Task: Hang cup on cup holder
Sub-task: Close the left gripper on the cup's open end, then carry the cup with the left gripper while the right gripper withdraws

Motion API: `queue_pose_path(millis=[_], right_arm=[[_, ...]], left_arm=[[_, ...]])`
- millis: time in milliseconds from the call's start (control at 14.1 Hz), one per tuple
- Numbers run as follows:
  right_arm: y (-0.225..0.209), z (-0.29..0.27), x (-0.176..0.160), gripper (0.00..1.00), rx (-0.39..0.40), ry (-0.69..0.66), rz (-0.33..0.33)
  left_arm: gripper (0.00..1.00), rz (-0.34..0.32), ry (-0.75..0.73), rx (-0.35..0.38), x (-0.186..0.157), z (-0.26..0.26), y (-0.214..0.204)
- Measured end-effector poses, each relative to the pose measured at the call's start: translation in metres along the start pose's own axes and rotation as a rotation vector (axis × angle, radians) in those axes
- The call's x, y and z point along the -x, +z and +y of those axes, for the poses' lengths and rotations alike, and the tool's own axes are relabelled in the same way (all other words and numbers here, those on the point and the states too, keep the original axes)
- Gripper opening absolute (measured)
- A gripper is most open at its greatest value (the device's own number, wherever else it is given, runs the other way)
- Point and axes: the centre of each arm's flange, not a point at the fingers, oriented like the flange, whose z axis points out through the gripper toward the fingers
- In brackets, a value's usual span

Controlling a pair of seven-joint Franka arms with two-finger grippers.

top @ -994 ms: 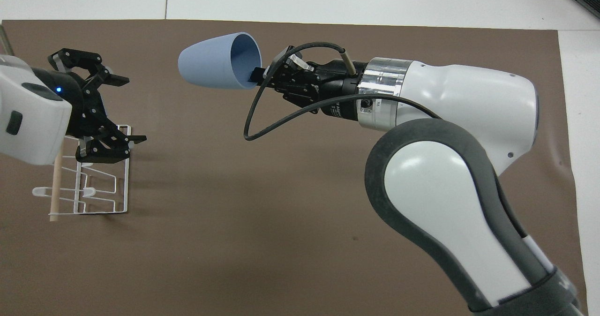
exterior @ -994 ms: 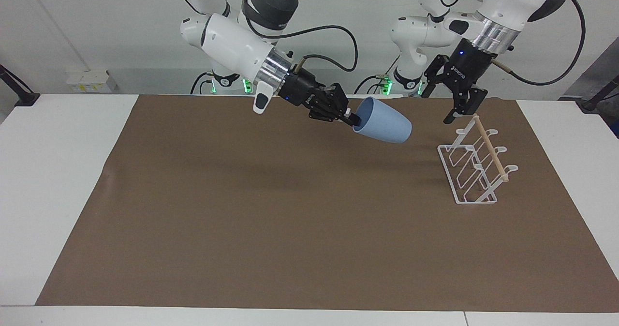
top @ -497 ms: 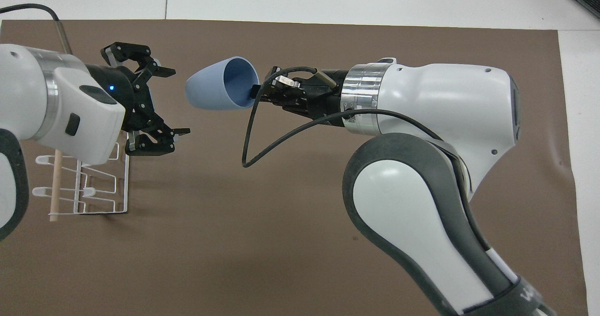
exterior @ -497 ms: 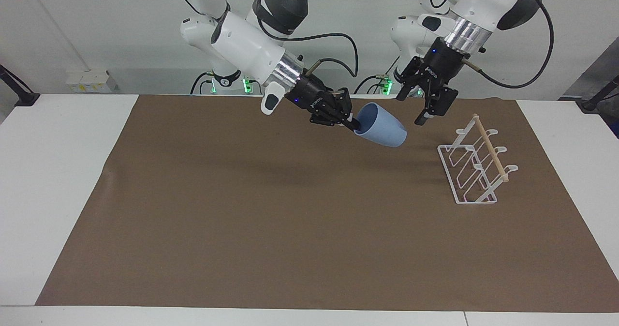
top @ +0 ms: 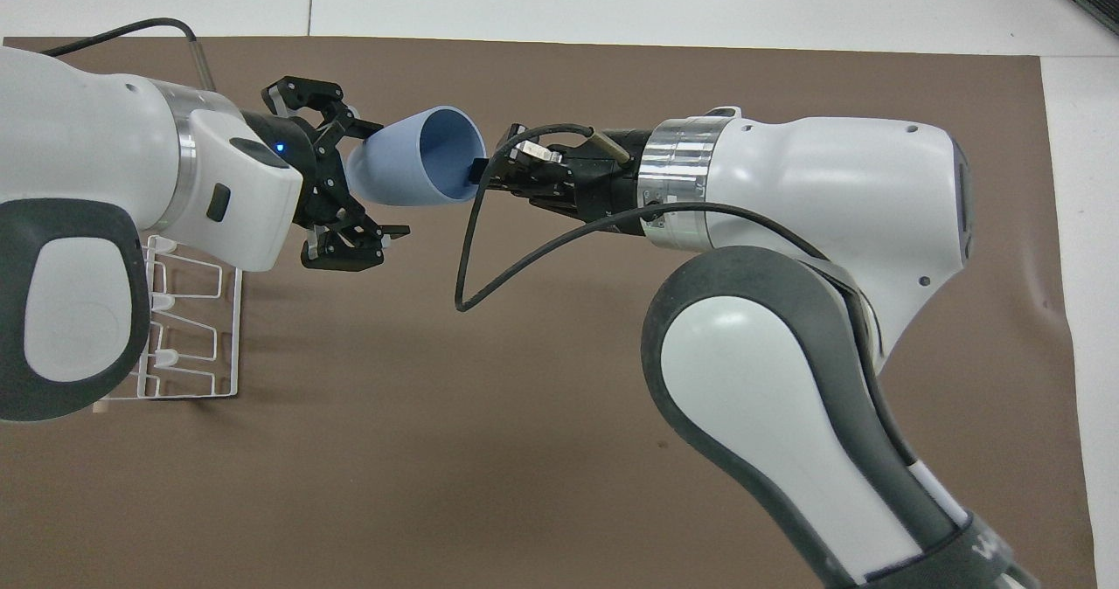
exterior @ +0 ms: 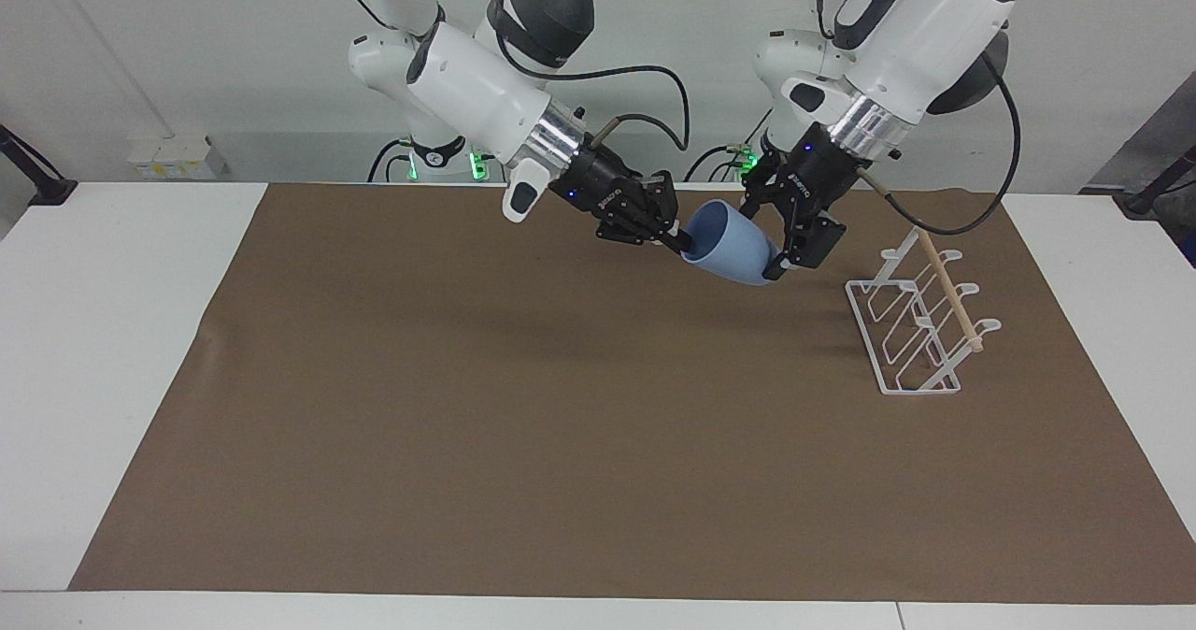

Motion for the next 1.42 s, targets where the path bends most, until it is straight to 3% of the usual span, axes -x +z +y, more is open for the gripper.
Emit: queue_pose_path(millis=[213, 355, 426, 923, 1065, 1420], right_arm=[[0.0, 0.0, 0.0, 0.04, 0.001, 0.0, -0.002], [0.0, 0.0, 0.001, 0.04, 0.005, -0.001, -0.011], [0.0, 0.0, 0.001, 0.04, 0.004, -0.001, -0.01], [0.0, 0.0, 0.001, 0.04, 0.004, -0.002, -0.009], [-0.001, -0.001, 0.0, 0.08, 0.001, -0.002, -0.002], [-0.01, 0.005, -0.011, 0.56, 0.001, 0.009, 0.02]], left_arm=[[1.0, 0.018, 0.021, -0.016, -0.014, 0.005, 0.008], [0.81, 0.024, 0.027, -0.03, -0.017, 0.004, 0.01], [0.79, 0.025, 0.028, -0.031, -0.017, 0.004, 0.01], [0.79, 0.021, 0.055, -0.033, -0.016, 0.003, 0.01], [0.79, 0.009, 0.08, -0.037, -0.009, -0.001, 0.008], [0.79, -0.055, 0.021, -0.06, 0.055, -0.037, -0.016]])
